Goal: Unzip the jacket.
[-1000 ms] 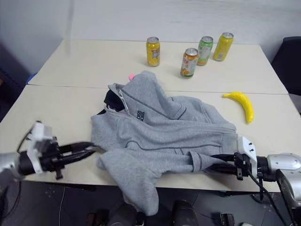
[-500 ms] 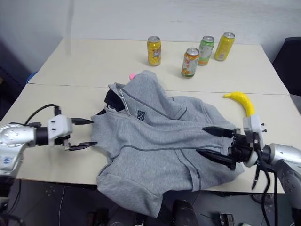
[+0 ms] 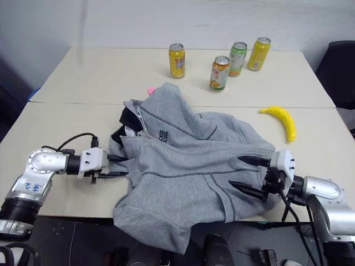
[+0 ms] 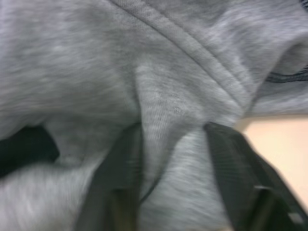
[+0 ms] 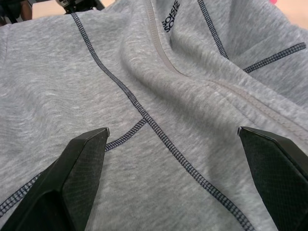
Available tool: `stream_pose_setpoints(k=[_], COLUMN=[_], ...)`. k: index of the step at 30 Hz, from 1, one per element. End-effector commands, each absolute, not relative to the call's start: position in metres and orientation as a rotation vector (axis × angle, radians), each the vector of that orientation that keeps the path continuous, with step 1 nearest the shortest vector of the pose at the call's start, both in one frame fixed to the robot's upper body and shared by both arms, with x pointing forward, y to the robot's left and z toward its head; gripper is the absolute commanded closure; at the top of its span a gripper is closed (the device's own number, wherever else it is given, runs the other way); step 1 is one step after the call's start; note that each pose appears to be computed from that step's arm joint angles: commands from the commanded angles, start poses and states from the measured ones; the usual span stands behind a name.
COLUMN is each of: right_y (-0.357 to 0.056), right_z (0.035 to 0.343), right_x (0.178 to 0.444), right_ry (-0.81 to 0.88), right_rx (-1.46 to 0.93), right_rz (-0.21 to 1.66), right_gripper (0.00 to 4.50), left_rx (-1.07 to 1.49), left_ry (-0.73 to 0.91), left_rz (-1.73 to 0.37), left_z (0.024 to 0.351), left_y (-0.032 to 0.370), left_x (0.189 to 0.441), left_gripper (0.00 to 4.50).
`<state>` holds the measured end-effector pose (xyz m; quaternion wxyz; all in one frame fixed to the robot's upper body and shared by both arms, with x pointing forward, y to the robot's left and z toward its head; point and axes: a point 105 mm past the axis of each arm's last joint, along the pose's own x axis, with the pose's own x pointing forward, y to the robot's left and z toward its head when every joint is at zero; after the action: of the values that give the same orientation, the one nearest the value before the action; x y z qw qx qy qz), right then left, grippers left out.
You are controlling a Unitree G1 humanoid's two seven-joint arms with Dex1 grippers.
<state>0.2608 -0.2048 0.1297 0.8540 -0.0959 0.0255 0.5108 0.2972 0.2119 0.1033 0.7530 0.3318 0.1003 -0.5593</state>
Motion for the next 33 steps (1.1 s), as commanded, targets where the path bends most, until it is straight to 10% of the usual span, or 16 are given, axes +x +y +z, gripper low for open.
stream_pose_setpoints(k=[1,4,13,20,26,33], right_y=[-0.196,-0.188,-0.165,-0.158,-0.155,-0.154], right_z=[0.143,0.147,0.158,0.161,0.167,0.206], right_x=[0.263,0.264,0.261,0.262,0.263,0.273], right_ry=[-0.006,-0.022,-0.051,-0.058,-0.065,-0.286], right_rx=[-0.231,-0.224,-0.211,-0.201,-0.187,-0.206], right_rz=[1.084,1.107,1.211,1.243,1.249,1.133], right_gripper=[0.00,0.00,0.00,0.00,0.00,0.00], left_rx=[0.471,0.376,0.117,-0.118,-0.414,-0.375], left_ry=[0.559,0.611,0.702,0.412,0.303,0.100], left_rz=[-1.360,-1.346,-1.249,-0.910,-0.845,-0.619], left_z=[0.060,0.060,0.095,0.135,0.182,0.218], left_y=[0.227,0.233,0.239,0.255,0.285,0.321], left_x=[0.239,0.213,0.150,0.179,0.185,0.250], left_gripper=[3.78,4.47,4.47,4.47,2.54,0.44])
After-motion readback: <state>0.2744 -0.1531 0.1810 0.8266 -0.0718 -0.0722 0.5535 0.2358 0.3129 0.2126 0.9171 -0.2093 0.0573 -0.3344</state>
